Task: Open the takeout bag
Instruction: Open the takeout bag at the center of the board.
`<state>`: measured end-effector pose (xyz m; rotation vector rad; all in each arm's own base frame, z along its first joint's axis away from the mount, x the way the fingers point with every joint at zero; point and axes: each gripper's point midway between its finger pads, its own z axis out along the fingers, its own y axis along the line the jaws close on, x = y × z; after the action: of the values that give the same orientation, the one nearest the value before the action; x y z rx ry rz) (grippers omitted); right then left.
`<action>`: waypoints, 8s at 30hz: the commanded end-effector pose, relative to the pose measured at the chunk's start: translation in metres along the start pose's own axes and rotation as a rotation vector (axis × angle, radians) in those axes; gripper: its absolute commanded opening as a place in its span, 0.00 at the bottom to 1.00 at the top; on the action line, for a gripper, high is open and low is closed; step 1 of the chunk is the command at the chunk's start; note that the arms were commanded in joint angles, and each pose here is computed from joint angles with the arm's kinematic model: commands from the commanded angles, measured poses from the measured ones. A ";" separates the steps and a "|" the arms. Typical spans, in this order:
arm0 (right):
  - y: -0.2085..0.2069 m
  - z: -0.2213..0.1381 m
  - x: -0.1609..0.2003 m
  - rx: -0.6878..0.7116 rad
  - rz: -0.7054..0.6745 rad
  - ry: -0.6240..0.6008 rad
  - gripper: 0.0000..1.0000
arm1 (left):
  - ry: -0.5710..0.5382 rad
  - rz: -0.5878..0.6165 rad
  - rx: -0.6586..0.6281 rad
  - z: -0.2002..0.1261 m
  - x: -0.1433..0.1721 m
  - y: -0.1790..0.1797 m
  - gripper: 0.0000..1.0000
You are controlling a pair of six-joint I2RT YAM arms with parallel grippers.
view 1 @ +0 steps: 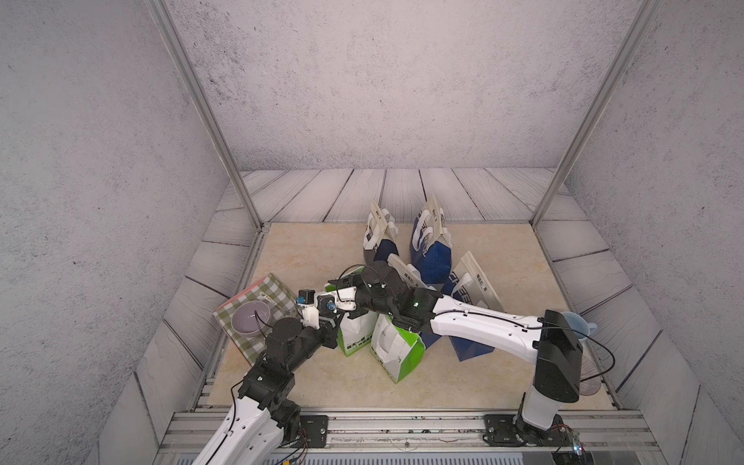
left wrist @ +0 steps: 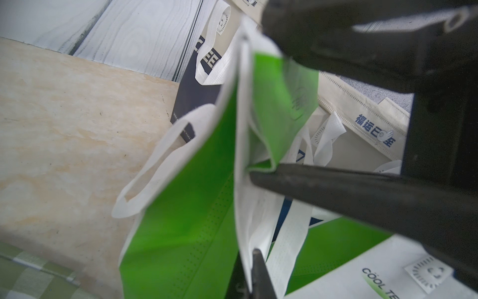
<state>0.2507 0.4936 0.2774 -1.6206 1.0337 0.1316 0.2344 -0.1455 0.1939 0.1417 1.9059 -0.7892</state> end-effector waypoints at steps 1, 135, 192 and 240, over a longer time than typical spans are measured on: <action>0.018 0.010 0.018 -0.039 -0.008 0.057 0.31 | -0.047 0.015 0.048 -0.003 -0.016 -0.013 0.00; -0.070 -0.049 0.013 -0.227 -0.120 0.258 0.00 | 0.013 0.036 0.016 0.000 -0.007 -0.007 0.00; -0.024 -0.032 0.060 -0.211 0.106 0.328 0.27 | -0.015 0.027 0.017 -0.002 -0.010 -0.007 0.00; -0.009 -0.036 0.043 -0.140 0.138 0.177 0.16 | -0.013 0.021 0.027 0.000 -0.009 -0.008 0.00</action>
<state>0.2784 0.4468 0.2783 -1.6746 1.2718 0.1377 0.2353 -0.1464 0.1935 0.1623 1.9321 -0.7704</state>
